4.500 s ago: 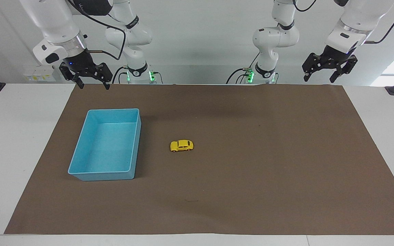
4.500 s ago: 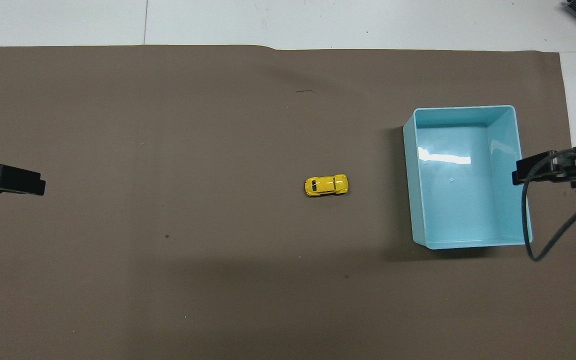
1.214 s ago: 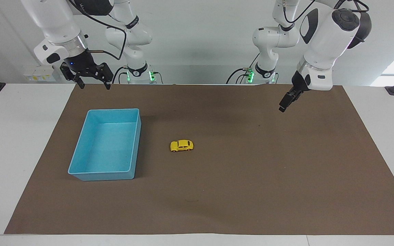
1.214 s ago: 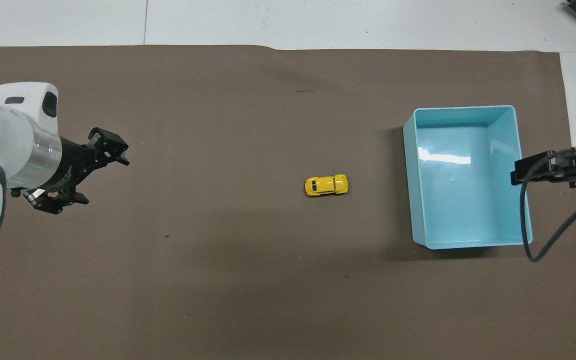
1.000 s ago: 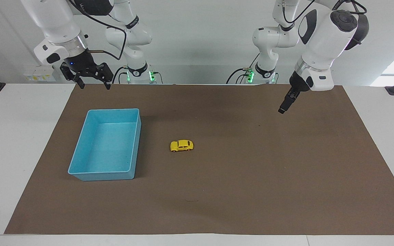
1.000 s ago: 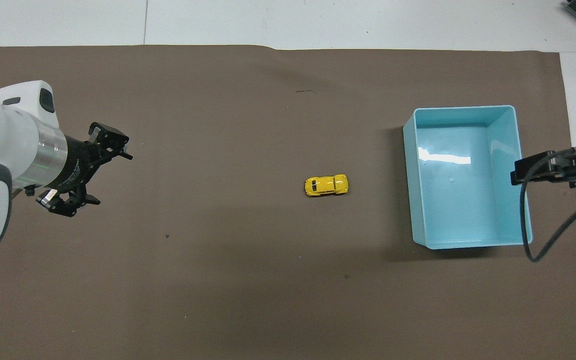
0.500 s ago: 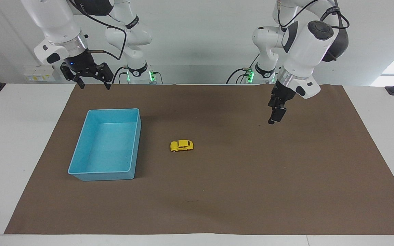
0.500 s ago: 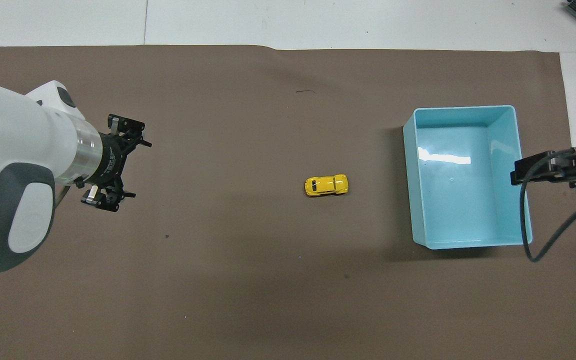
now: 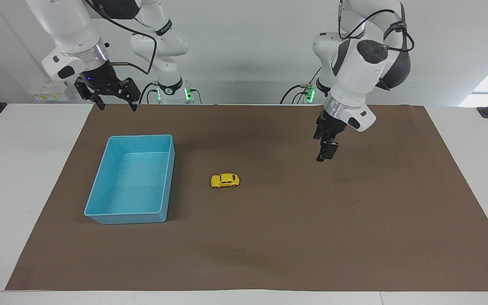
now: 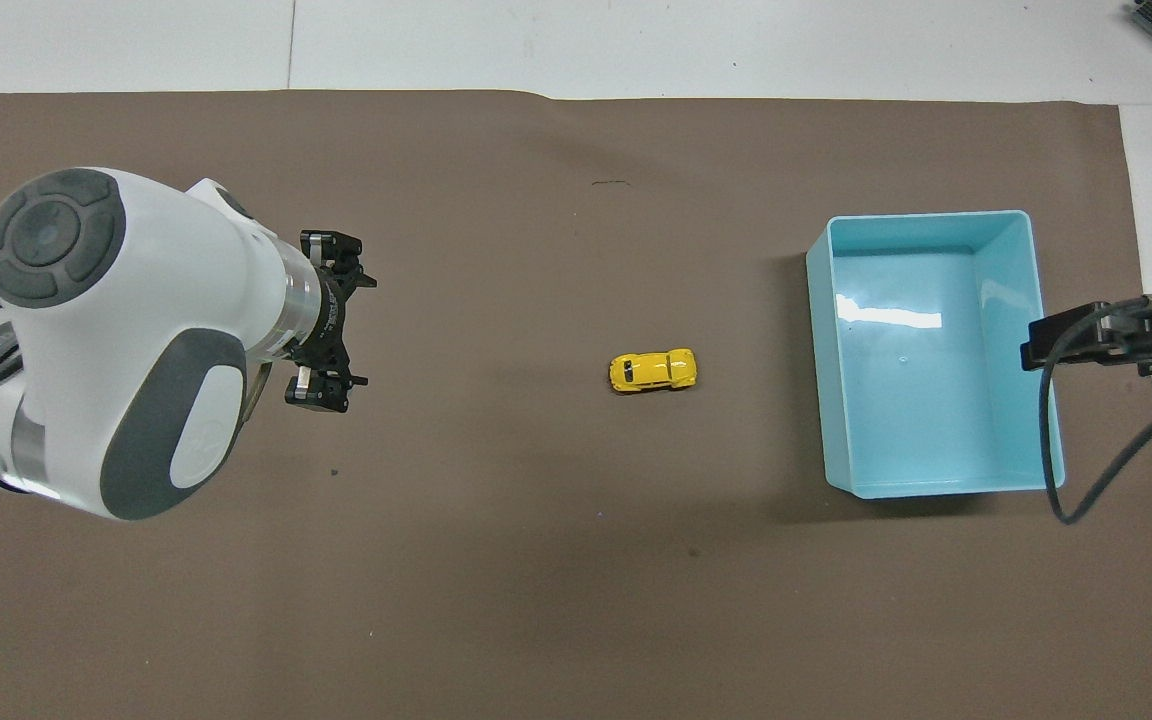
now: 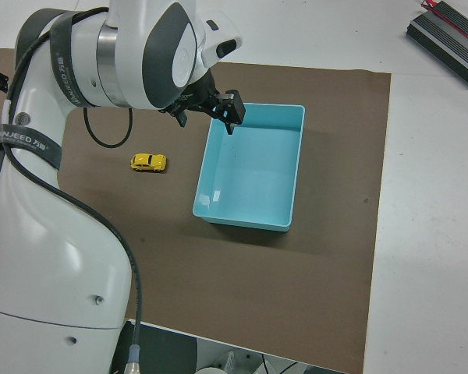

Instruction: Wind up and store yellow beetle car

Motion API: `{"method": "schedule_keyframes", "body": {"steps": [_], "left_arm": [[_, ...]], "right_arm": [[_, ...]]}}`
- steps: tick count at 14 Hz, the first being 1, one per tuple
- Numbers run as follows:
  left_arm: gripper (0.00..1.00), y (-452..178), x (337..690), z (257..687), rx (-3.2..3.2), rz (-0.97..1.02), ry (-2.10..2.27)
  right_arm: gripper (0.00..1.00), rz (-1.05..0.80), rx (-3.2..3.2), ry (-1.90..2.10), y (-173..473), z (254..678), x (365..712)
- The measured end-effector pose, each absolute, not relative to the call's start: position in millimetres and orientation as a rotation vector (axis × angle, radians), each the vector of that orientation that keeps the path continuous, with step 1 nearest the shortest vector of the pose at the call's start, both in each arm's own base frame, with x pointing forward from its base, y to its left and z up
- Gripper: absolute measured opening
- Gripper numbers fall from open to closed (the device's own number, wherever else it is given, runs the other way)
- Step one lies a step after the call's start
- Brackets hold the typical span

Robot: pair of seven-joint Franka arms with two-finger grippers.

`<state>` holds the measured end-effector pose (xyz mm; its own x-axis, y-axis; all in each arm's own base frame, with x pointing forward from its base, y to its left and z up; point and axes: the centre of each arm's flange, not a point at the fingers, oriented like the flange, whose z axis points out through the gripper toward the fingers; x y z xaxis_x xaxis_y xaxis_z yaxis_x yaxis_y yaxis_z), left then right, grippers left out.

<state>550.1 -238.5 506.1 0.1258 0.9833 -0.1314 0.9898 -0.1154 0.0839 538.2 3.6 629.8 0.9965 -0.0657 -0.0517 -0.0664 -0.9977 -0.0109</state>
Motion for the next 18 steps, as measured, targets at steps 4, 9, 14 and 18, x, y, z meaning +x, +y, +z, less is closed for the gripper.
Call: {"method": "schedule_keyframes", "body": {"steps": [4,9,14,18], "left_arm": [[1.00,-306.5,558.3,476.9,2.187,-0.064,2.086],[1.00,-368.0,558.8,439.6,2.180,-0.113,2.133],[1.00,-399.4,558.2,439.4,2.105,-0.112,2.132],[1.00,-438.8,546.3,428.1,2.093,-0.133,2.145]], "right_arm": [[1.00,0.080,-3.126,0.103,3.7,629.7,538.2],[1.00,0.081,-3.126,0.103,3.8,629.7,538.1],[1.00,0.083,-3.126,0.102,3.9,629.3,538.0],[1.00,0.084,-3.126,0.102,3.9,629.1,538.0]]}}
